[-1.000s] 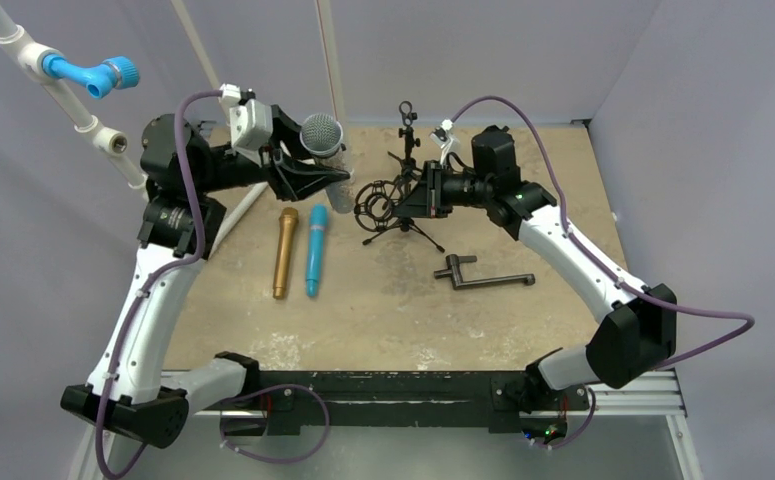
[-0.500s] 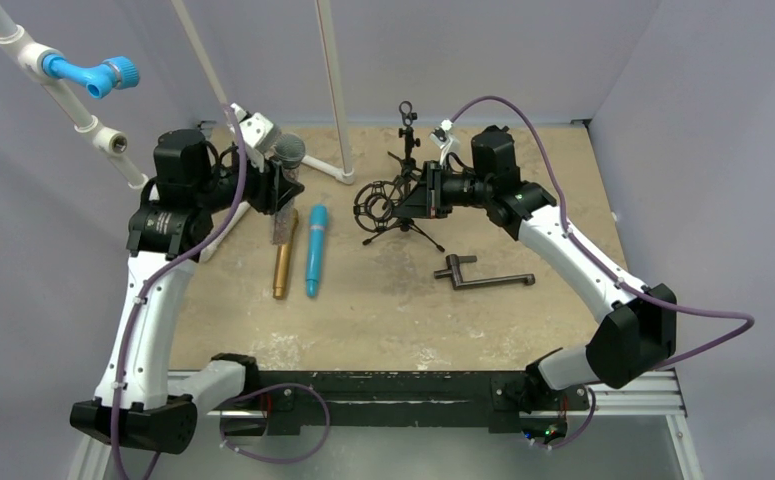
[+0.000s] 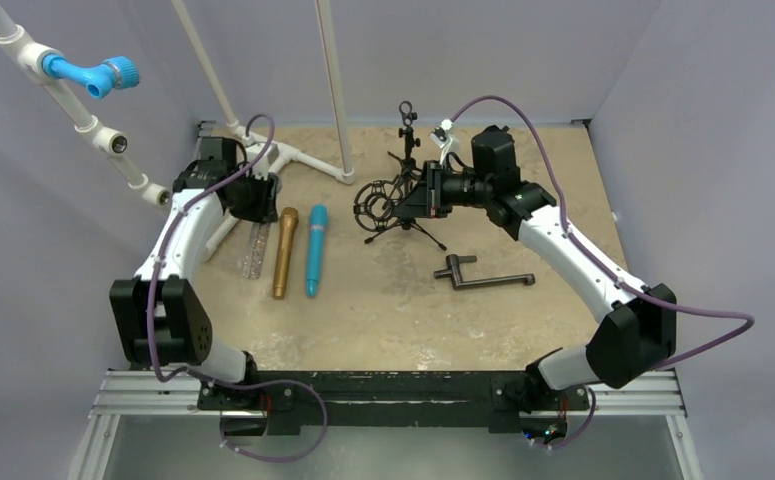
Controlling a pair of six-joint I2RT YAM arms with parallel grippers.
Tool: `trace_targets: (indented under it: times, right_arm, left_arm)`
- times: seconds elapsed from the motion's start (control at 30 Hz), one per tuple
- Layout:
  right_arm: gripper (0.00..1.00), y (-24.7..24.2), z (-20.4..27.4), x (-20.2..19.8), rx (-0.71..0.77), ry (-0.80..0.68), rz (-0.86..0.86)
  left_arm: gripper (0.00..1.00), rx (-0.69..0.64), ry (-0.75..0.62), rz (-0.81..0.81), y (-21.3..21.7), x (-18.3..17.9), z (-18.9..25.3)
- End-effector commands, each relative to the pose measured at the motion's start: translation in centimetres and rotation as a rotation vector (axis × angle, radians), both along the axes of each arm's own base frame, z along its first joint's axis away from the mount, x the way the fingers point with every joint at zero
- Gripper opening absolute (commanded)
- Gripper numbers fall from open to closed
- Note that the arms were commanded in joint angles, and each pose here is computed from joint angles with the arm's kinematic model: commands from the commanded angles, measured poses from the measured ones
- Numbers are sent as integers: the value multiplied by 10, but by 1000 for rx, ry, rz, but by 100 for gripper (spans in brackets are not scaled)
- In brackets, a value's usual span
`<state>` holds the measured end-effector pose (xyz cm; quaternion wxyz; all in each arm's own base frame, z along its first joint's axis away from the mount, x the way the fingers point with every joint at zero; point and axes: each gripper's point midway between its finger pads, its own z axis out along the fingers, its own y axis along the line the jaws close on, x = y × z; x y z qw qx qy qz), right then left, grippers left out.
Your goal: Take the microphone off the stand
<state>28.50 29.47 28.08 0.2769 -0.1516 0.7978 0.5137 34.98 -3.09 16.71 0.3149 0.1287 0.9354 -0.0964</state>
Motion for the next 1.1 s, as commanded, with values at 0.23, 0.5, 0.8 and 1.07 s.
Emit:
trace_targets:
  times: [0.23,0.5,0.8,1.07]
  right_arm:
    - [0,-1,36,1,67,-166,14]
    - [0,0,38,1,81,-161,19]
    - [0,1,40,-1,90,-161,27]
    - [0,1,41,-3,97,-163,31]
  left_arm:
    - [8,50,201,177,46,20,-61]
    - [9,59,307,200,57,16,-88]
    - [16,48,397,200,55,10,-106]
    - [23,37,452,207,54,9,-119]
